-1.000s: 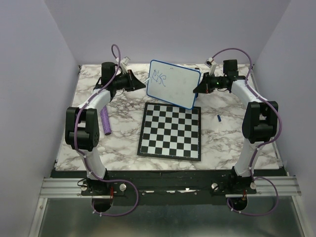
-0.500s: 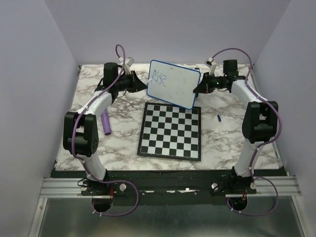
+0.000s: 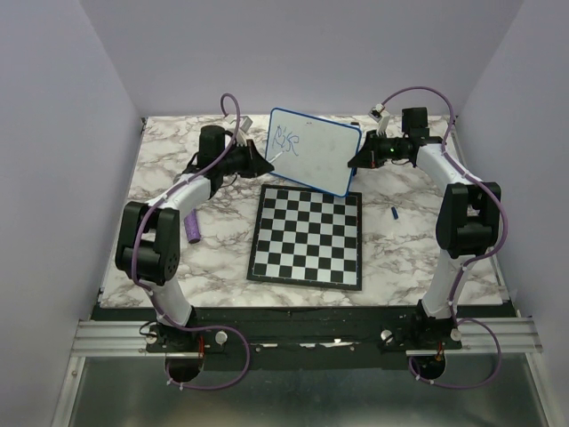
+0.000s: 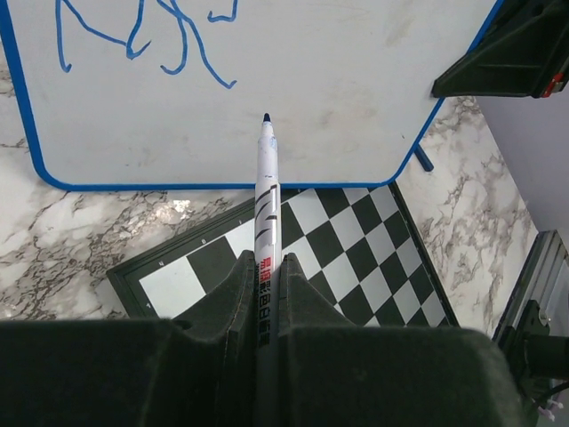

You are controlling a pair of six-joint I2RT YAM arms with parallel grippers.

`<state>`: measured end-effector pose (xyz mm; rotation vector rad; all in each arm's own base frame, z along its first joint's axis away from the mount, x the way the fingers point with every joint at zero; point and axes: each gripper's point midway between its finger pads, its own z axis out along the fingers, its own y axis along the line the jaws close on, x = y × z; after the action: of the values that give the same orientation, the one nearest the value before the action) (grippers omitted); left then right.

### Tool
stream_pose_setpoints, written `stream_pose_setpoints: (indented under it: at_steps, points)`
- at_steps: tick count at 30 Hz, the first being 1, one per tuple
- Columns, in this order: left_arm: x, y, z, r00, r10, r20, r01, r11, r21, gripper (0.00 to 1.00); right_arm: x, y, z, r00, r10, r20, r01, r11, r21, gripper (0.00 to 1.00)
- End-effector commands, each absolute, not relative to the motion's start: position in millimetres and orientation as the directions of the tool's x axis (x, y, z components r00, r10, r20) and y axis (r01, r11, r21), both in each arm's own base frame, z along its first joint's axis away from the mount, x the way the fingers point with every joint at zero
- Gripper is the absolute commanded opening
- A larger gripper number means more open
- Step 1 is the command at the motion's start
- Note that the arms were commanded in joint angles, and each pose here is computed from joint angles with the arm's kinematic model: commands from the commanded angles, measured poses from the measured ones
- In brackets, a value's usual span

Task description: Write a sentence on the whiteboard

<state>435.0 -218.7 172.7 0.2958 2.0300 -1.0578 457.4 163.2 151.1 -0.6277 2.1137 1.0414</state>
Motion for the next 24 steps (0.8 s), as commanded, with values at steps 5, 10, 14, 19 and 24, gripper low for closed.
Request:
stream_pose_setpoints:
  at_steps: [5,10,14,19,24]
  points:
    - [434.6,-241.2,176.7,-0.596,-0.136,-0.791,0.560,0.636,-0.531,0.00,459.7,168.9,156.9,-0.622,-0.131,-0.772,-0.699,0.536,0.472,0.00]
    - [430.6,-256.2,167.7,-0.606,-0.116,-0.787,0.566,0.632,-0.529,0.00,459.4,168.0,157.6,-0.620,-0.132,-0.773,-0.700,0.537,0.470,0.00]
    - [428.4,-269.4,170.1,-0.594,-0.122,-0.795,0.578,0.623,-0.527,0.00,459.3,168.4,158.0,-0.619,-0.131,-0.774,-0.702,0.535,0.470,0.00]
    - [428.8,-289.5,173.3,-0.587,-0.136,-0.798,0.585,0.611,-0.534,0.00,459.4,168.2,155.7,-0.624,-0.132,-0.771,-0.699,0.536,0.474,0.00]
    - [433.8,-307.1,171.0,-0.595,-0.143,-0.791,0.572,0.617,-0.541,0.00,459.4,168.2,156.4,-0.622,-0.132,-0.772,-0.699,0.536,0.473,0.00]
